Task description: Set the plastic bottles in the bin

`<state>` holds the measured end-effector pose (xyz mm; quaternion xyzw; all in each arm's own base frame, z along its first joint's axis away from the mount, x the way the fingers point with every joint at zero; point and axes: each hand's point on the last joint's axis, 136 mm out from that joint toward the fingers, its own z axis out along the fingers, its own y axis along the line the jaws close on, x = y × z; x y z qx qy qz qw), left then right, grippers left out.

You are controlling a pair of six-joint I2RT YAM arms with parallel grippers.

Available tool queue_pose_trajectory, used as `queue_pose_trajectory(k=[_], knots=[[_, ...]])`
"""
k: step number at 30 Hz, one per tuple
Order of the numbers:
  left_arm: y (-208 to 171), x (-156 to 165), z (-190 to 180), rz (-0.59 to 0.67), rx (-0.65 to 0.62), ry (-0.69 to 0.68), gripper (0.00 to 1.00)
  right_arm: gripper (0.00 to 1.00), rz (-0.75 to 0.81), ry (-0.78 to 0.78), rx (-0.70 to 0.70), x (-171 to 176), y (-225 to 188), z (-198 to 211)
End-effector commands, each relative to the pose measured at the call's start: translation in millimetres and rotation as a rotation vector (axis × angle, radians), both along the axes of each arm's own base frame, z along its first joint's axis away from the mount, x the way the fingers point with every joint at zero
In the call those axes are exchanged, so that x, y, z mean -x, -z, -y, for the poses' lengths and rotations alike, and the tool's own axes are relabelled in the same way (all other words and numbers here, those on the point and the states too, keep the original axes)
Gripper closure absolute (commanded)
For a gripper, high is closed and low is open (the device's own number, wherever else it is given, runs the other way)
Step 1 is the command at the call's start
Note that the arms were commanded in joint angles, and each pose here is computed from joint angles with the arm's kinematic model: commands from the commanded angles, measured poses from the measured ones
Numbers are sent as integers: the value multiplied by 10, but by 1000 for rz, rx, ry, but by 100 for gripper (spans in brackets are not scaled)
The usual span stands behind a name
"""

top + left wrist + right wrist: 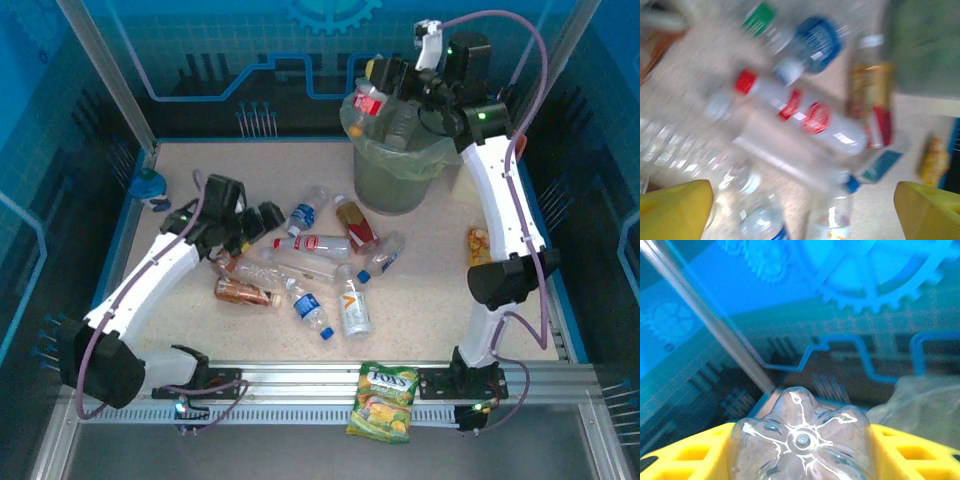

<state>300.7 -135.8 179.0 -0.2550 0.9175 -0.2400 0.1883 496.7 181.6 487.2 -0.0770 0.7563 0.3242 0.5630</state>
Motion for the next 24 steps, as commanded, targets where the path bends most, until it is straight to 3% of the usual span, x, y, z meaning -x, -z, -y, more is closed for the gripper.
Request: queue_pose_trajectory(k=[1,6,11,19,24], knots=[[269,290,-152,-119,-82,-149,5,49,15,185,142,-378,201,336],[506,425,-203,-154,-76,-237,4,50,-53,301,249,-720,593,595],[660,515,-240,-184,-79,-284,4,50,-166,306,305,-956,1203,622],[908,607,-203,-234,-41,-329,4,50,-342,272,343,-1038,2083,574],[1031,661,-221,-260,-33,-360,4,46,-416,263,355,-1012,2419,571]])
